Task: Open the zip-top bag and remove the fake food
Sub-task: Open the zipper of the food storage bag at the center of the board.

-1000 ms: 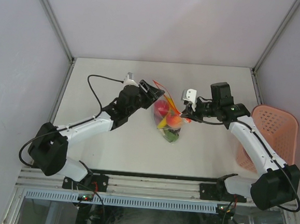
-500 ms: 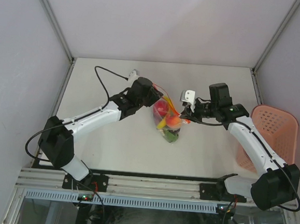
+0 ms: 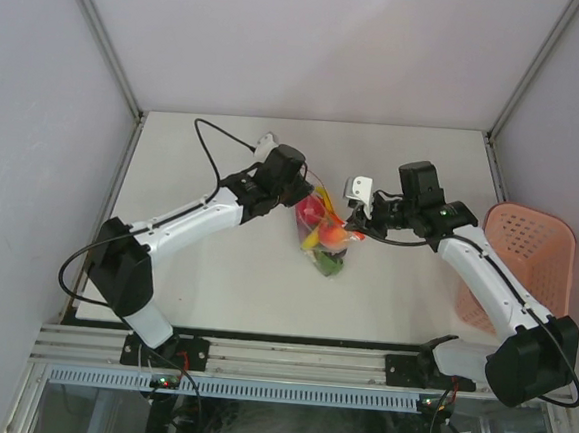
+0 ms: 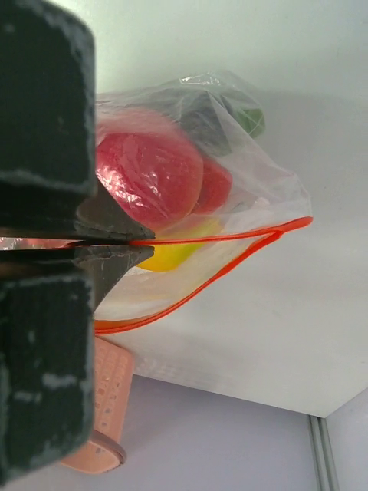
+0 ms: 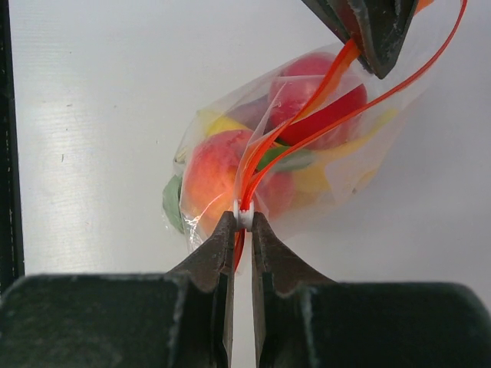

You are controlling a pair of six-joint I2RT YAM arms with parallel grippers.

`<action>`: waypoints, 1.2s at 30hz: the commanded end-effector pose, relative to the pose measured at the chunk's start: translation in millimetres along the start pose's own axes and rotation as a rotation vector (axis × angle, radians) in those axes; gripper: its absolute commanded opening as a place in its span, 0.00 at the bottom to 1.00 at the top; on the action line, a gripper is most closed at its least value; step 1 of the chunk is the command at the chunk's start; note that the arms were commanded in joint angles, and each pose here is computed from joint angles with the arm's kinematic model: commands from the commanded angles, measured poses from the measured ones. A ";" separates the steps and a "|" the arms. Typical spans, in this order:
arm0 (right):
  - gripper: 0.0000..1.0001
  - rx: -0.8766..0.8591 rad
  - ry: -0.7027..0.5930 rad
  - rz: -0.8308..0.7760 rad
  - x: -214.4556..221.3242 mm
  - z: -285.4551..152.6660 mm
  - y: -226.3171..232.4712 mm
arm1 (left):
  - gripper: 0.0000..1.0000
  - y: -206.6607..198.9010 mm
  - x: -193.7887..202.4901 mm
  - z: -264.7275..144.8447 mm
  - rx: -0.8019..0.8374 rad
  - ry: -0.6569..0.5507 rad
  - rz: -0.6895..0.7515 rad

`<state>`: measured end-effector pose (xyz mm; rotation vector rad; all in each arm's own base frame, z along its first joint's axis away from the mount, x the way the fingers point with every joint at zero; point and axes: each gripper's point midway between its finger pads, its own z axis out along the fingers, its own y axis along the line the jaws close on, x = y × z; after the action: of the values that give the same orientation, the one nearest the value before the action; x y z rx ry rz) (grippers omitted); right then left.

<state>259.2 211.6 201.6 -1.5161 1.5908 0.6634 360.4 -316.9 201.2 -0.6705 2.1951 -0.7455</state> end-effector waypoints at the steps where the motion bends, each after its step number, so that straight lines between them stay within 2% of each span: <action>1: 0.00 0.020 -0.013 -0.034 -6.0 0.2 -3.2 | 0.01 -26.3 -18.6 -11.6 0.065 -0.056 0.030; 15: 0.00 0.038 -0.023 -0.008 0.4 -14.4 -6.9 | 0.00 -36.5 -85.1 -35.2 0.135 -0.212 0.036; 25: 0.00 0.036 -0.035 0.026 -0.3 -13.0 -8.3 | 0.00 -36.0 -104.3 -40.8 0.147 -0.251 0.058; 33: 0.01 -0.022 -0.095 0.087 -9.8 -7.7 0.1 | 0.00 -52.6 -114.1 -51.4 0.186 -0.268 0.195; 36: 0.22 -0.061 -0.137 0.138 -17.0 -5.2 5.8 | 0.00 -56.3 -119.3 -59.4 0.189 -0.280 0.290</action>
<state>265.2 208.6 210.4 -1.4356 1.5834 0.7309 385.6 -281.0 240.4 -0.4313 2.1006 -0.6613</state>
